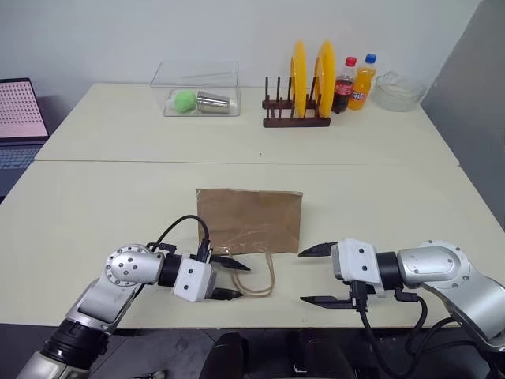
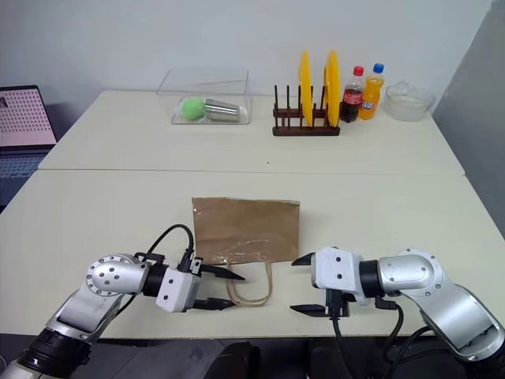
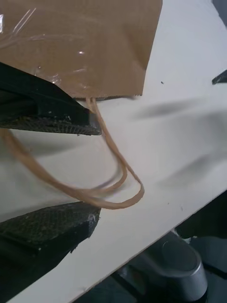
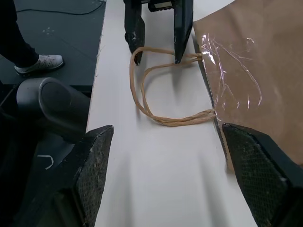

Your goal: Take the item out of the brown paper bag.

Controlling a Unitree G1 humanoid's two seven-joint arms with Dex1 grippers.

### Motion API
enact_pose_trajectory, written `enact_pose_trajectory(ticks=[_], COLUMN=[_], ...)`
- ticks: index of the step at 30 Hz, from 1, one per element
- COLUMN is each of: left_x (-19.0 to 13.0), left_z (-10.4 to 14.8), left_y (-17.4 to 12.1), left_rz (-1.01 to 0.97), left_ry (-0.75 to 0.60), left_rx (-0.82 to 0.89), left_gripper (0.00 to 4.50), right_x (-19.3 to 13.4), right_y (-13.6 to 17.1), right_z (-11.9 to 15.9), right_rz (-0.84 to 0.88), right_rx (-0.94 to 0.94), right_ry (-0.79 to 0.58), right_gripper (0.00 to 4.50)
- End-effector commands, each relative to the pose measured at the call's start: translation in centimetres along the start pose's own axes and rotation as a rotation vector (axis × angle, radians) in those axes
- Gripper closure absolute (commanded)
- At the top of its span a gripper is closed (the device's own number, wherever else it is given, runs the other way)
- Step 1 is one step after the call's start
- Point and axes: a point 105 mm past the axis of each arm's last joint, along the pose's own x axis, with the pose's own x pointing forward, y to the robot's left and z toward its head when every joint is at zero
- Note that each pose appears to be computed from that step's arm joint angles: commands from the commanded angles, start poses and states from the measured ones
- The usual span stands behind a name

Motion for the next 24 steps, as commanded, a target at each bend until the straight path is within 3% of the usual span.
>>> enact_pose_trajectory(ticks=[1,5,11,16,20,24], left_x=[0.4,0.5,0.1,-0.2,-0.2,-0.2], left_z=[0.2,0.2,1.1,3.5,4.9,4.7], left_y=[0.0,0.2,3.0,7.2,8.9,9.4], left_rz=[-0.023,-0.031,0.093,0.196,0.227,0.231], left_ry=[-0.012,-0.019,-0.075,-0.162,-0.218,-0.222], left_rx=[0.004,-0.011,-0.205,-0.320,-0.375,-0.386], left_gripper=[3.21,4.46,4.46,4.46,4.46,4.46], right_x=[-0.1,-0.2,-0.3,-0.2,0.3,1.1], right_y=[0.4,0.4,0.2,0.4,0.8,-0.1], right_z=[0.8,0.7,0.6,0.4,1.0,1.3], right_rz=[0.010,0.009,0.001,0.014,0.020,-0.034], right_rx=[-0.052,-0.051,-0.101,-0.233,-0.336,-0.411], right_ry=[-0.009,-0.005,0.000,0.010,-0.025,-0.046], right_gripper=[0.64,0.64,0.64,0.64,0.64,0.64])
